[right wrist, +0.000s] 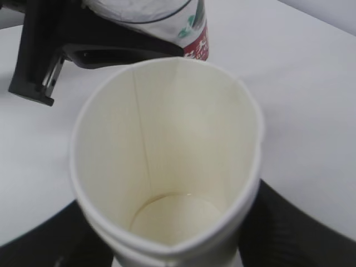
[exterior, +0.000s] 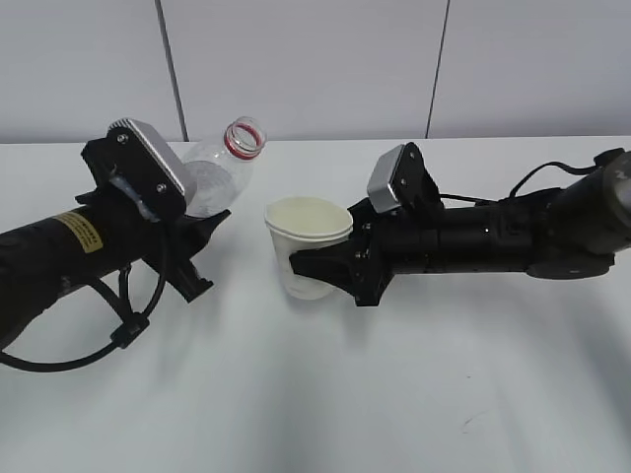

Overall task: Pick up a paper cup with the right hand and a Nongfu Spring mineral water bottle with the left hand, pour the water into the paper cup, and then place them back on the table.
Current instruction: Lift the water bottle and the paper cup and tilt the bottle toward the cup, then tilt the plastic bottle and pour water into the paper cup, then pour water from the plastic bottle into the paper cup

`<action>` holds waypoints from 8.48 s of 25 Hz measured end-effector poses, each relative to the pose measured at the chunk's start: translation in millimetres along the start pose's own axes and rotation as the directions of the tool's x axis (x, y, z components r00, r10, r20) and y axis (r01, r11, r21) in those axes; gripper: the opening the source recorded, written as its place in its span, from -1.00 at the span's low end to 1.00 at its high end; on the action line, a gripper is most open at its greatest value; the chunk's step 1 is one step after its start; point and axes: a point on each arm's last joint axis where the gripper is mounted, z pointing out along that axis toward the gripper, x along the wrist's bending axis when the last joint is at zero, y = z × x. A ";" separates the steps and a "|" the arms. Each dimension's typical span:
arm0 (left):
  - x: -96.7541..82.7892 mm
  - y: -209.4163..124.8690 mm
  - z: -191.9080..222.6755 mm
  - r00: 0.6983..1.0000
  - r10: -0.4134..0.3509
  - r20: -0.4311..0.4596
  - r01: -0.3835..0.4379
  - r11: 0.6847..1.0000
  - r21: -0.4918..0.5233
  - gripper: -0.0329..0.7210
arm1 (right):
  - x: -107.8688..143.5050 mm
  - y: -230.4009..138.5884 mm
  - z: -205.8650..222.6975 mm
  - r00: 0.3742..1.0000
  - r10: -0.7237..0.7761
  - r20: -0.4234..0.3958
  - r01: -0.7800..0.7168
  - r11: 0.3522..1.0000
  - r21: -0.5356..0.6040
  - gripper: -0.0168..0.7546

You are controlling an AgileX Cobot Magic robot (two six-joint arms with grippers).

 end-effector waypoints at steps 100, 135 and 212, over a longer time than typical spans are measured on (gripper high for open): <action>27.7 -3.0 -4.9 0.663 0.724 -0.188 -0.683 0.689 0.243 0.08 | 17.3 4.9 21.6 0.997 -0.021 -0.072 0.027 0.996 0.086 0.17; 28.8 -2.7 -5.2 0.645 0.739 -0.194 -0.695 0.673 0.254 0.08 | 17.4 4.7 21.6 0.997 -0.023 -0.074 0.029 0.996 0.088 0.17; 6.2 -8.2 -9.4 0.939 -0.010 -0.344 0.116 0.950 0.291 0.08 | 8.8 10.6 22.3 0.998 0.063 0.026 -0.063 0.998 0.025 0.17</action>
